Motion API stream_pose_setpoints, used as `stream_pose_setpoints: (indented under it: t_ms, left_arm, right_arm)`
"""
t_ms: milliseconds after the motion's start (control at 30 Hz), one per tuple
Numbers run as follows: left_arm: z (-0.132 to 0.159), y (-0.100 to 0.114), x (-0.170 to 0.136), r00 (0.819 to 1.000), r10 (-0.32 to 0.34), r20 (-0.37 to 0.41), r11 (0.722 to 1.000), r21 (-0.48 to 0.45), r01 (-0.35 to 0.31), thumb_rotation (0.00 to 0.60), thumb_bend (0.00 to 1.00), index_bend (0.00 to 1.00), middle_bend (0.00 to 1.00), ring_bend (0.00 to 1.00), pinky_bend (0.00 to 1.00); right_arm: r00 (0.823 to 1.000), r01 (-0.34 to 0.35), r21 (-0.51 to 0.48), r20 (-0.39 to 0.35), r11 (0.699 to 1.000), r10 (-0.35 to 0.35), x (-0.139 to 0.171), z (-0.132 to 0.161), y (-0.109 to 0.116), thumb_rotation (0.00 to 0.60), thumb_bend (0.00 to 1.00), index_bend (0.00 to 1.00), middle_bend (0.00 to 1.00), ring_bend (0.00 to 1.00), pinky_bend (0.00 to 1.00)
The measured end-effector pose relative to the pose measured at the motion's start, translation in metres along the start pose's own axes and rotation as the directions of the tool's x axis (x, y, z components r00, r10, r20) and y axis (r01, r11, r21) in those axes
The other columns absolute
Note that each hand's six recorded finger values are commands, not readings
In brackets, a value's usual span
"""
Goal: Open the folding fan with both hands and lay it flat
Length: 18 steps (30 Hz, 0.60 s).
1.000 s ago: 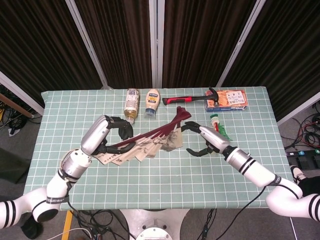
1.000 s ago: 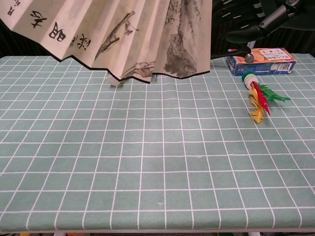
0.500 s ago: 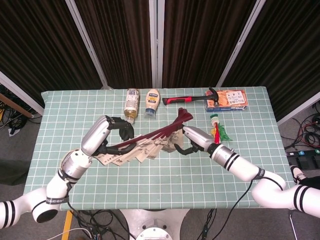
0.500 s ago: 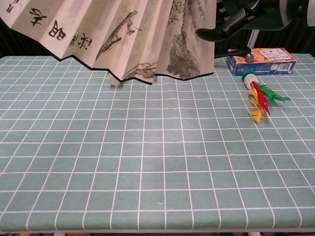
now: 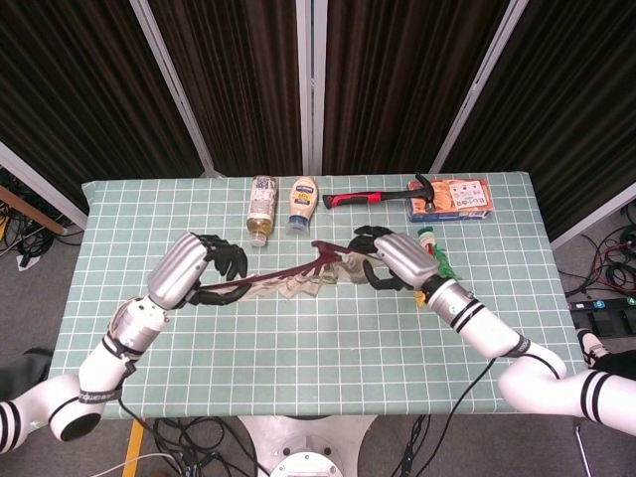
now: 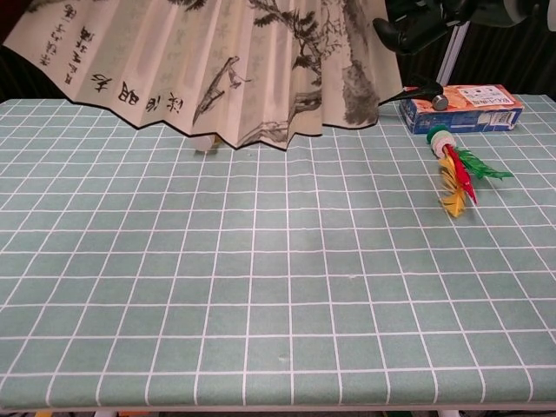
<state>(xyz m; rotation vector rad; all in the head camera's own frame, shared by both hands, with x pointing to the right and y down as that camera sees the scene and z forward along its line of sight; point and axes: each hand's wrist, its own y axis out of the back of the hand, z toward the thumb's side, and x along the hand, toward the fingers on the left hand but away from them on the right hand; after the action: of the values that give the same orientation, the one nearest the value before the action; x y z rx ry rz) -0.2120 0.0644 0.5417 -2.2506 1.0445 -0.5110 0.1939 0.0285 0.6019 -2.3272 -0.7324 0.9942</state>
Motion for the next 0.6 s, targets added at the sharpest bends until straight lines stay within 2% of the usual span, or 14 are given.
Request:
stream_pose_setpoints:
  t_ms: [167, 367, 467, 600]
  left_arm:
    - [-0.012, -0.008, -0.005, 1.000, -0.017, -0.010, 0.989, 0.147, 0.018, 0.600, 0.40, 0.61, 0.72, 0.69, 0.65]
    - [-0.024, -0.020, -0.011, 1.000, -0.021, -0.020, 0.940, 0.340, 0.026, 0.600, 0.40, 0.61, 0.72, 0.69, 0.65]
    - [-0.029, -0.025, -0.013, 1.000, -0.016, -0.022, 0.898, 0.440, 0.024, 0.600, 0.40, 0.61, 0.72, 0.69, 0.65]
    - [-0.036, -0.032, -0.017, 1.000, -0.004, -0.026, 0.813, 0.582, 0.019, 0.600, 0.40, 0.61, 0.72, 0.69, 0.65]
  right_arm:
    - [0.994, 0.098, 0.197, 0.018, 0.975, -0.104, 0.008, -0.008, 0.011, 0.600, 0.69, 0.64, 0.31, 0.13, 0.14]
    - [0.982, 0.152, 0.383, 0.042, 0.911, -0.182, 0.020, -0.022, 0.016, 0.600, 0.67, 0.60, 0.28, 0.12, 0.15]
    - [0.975, 0.176, 0.447, 0.045, 0.877, -0.218, 0.027, -0.027, 0.016, 0.600, 0.66, 0.59, 0.27, 0.12, 0.15]
    - [0.966, 0.201, 0.515, 0.037, 0.833, -0.256, 0.034, -0.031, 0.015, 0.600, 0.67, 0.57, 0.27, 0.12, 0.15]
